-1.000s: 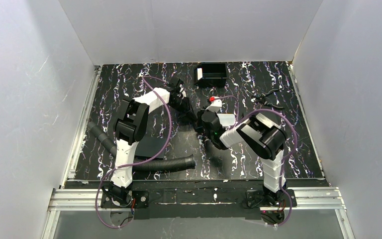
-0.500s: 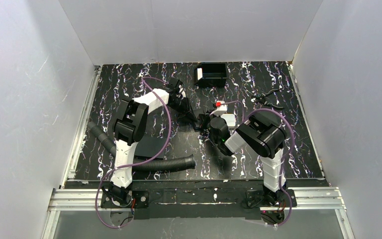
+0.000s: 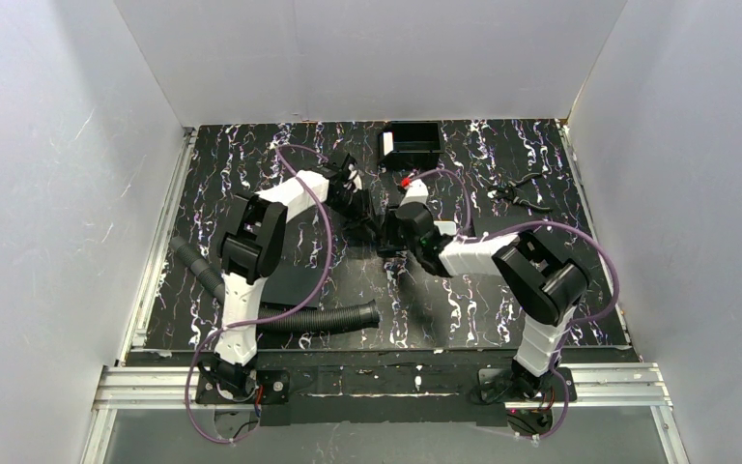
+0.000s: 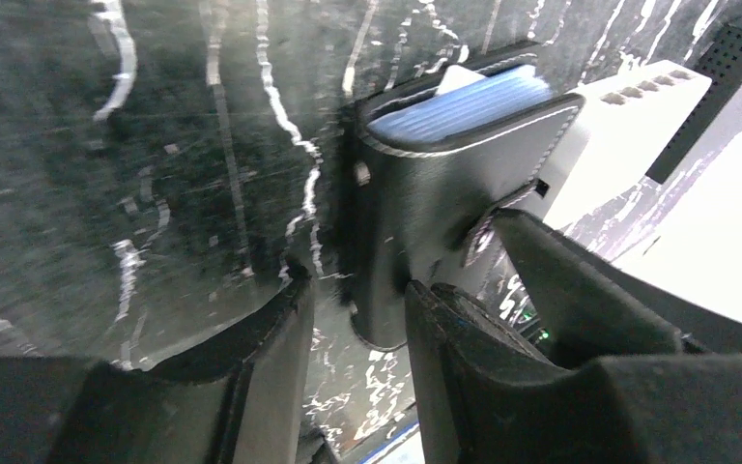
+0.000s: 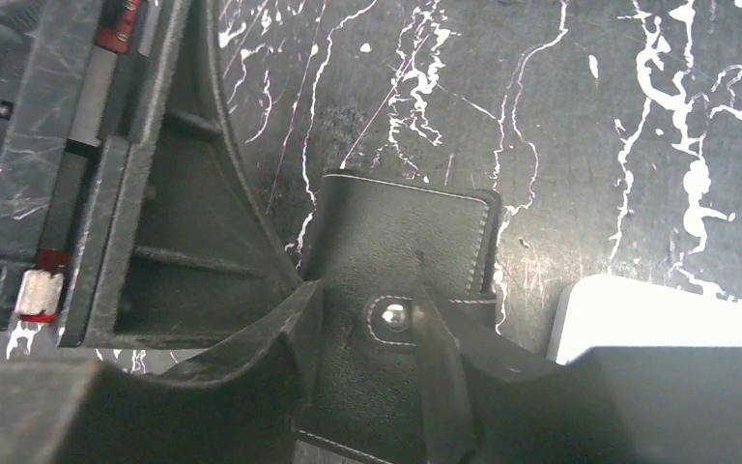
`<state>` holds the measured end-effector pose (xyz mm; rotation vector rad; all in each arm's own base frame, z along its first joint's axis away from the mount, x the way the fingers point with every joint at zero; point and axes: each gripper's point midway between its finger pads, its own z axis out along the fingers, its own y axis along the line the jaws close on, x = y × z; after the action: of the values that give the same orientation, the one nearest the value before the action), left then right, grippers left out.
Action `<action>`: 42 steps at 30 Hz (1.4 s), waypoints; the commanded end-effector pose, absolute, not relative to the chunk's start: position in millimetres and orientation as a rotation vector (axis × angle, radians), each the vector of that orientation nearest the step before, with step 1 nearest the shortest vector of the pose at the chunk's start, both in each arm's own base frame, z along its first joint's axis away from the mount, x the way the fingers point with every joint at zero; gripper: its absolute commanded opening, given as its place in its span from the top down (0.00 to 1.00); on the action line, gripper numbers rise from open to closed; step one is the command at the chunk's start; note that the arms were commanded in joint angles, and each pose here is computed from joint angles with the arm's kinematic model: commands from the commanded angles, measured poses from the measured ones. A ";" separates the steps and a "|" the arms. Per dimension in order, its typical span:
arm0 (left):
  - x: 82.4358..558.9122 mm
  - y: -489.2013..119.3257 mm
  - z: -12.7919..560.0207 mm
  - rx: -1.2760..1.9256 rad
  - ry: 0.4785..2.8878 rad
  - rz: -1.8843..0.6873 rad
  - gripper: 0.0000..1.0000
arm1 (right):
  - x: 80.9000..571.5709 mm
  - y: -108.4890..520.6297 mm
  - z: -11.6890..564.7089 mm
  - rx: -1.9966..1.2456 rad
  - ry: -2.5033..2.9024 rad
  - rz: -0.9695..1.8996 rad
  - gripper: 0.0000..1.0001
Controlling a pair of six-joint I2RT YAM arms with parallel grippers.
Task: Put the credit cards into the card holder
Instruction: Close the card holder at the center of the board, then move the card holder to the center of the board.
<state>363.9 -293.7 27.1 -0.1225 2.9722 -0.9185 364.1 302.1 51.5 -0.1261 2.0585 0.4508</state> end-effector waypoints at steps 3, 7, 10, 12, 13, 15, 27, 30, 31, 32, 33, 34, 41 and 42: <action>370.4 -260.7 75.4 -0.072 2.896 -0.869 0.56 | 316.4 254.7 20.2 -0.329 2.492 0.300 0.44; 363.2 -246.1 99.8 -0.038 2.856 -0.882 0.50 | 326.1 256.9 54.5 -0.353 2.492 0.390 0.41; 352.5 -238.2 119.2 0.019 2.811 -0.903 0.41 | 330.4 266.8 78.6 -0.406 2.449 0.498 0.32; 343.2 -237.6 133.9 0.067 2.782 -0.940 0.36 | 332.5 270.4 85.2 -0.417 2.463 0.566 0.28; 337.8 -237.4 141.2 0.089 2.770 -0.959 0.35 | 333.5 270.2 86.0 -0.417 2.476 0.583 0.27; 327.8 -236.5 153.1 0.118 2.748 -0.989 0.34 | 335.2 273.1 85.5 -0.434 2.482 0.611 0.26; 282.4 -228.0 206.8 0.169 2.624 -1.081 0.31 | 343.4 277.0 59.4 -0.352 2.562 0.583 0.35; 274.3 -225.7 216.0 0.180 2.599 -1.090 0.30 | 339.6 281.4 47.4 -0.382 2.575 0.583 0.36; 272.1 -224.5 219.8 0.186 2.589 -1.088 0.30 | 337.8 286.2 43.3 -0.404 2.574 0.589 0.37; 270.5 -223.3 222.2 0.189 2.583 -1.083 0.30 | 335.5 292.2 39.2 -0.429 2.575 0.599 0.39; 269.0 -222.0 224.4 0.193 2.578 -1.076 0.30 | 332.7 298.6 35.4 -0.450 2.581 0.612 0.40; 268.2 -220.2 226.8 0.195 2.573 -1.064 0.30 | 329.9 305.2 32.4 -0.464 2.584 0.633 0.41; 266.1 -200.0 242.2 0.178 2.530 -0.908 0.29 | 314.4 350.4 23.2 -0.587 2.568 0.697 0.42; 266.3 -196.3 246.0 0.171 2.517 -0.880 0.29 | 314.1 359.1 23.2 -0.603 2.562 0.708 0.42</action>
<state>272.7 -213.4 225.5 0.1630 2.5724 -0.9972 343.2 333.3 56.7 -0.5030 2.4618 0.6832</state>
